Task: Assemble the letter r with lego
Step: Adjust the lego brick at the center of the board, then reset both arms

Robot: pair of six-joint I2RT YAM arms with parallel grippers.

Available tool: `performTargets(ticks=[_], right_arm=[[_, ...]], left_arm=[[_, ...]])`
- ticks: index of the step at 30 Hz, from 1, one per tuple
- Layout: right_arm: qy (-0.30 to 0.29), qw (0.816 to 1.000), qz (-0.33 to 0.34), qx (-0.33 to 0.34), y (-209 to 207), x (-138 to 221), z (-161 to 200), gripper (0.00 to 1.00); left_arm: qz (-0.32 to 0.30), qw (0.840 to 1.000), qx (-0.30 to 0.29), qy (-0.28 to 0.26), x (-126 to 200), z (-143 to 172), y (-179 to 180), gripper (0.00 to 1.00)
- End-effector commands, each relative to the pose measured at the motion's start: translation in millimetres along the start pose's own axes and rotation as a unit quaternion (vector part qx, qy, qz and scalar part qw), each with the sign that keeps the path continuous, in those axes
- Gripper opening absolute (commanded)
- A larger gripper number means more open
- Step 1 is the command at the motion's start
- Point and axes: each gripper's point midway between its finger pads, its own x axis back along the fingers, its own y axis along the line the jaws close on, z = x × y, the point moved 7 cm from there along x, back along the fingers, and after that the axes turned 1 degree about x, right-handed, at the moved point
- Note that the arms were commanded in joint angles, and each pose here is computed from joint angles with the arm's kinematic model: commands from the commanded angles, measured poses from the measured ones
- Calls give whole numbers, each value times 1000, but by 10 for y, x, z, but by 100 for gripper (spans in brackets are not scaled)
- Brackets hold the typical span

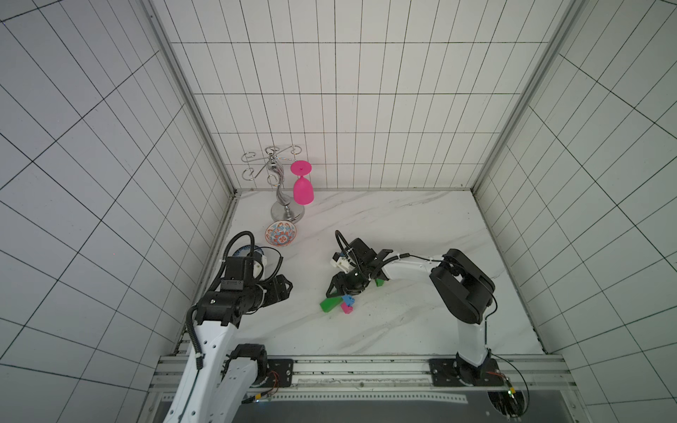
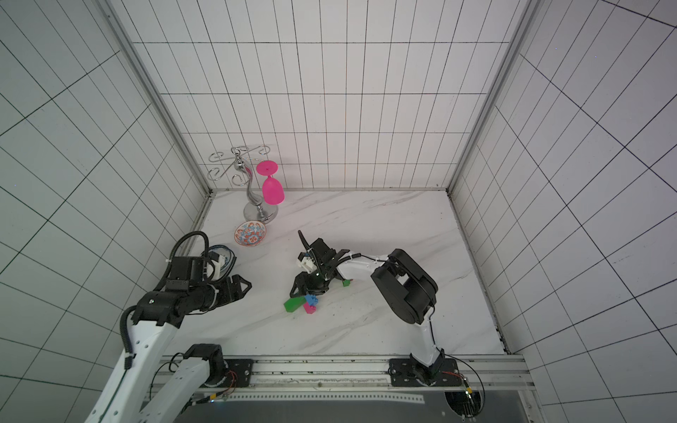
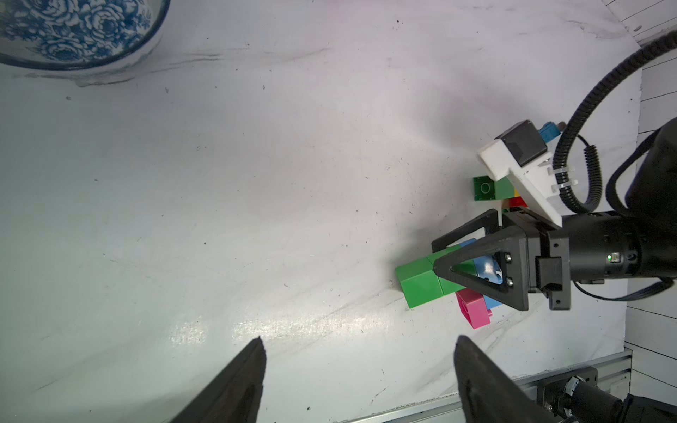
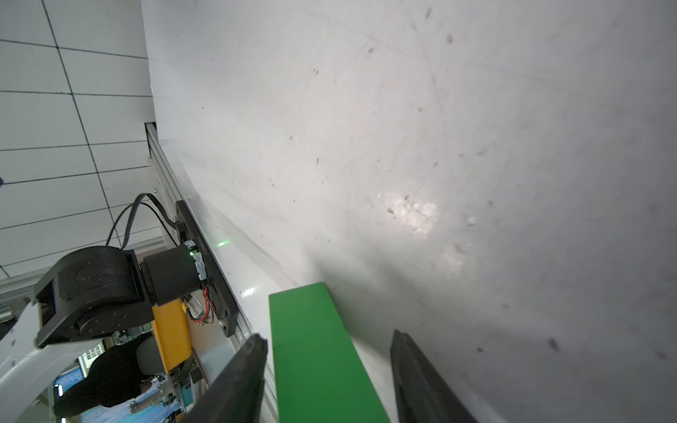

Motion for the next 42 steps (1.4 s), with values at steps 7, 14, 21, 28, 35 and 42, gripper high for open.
performTargets(ticks=[7,14,21,28,35,42], right_arm=[[-83,993,61,60,87,333,-242,74],[-170,938,277,123,233,1161,-287,74],[-303,843,415,156,327,2273,117,75],[-436,741,490,141,83,3086,753,95],[-502,640,558,167,-192,3290,1220,99],[-635,540,549,62,-843,3374,1246,99]], left_arm=[[35,999,-11,-2,14,-48,-90,81],[95,995,-1,-8,12,-161,-244,81],[177,980,10,-94,152,-495,-541,81],[141,955,-104,-238,68,-918,-1113,98],[60,920,-170,-349,-196,-1370,-1262,98],[25,877,-55,-477,-223,-1671,-311,98]])
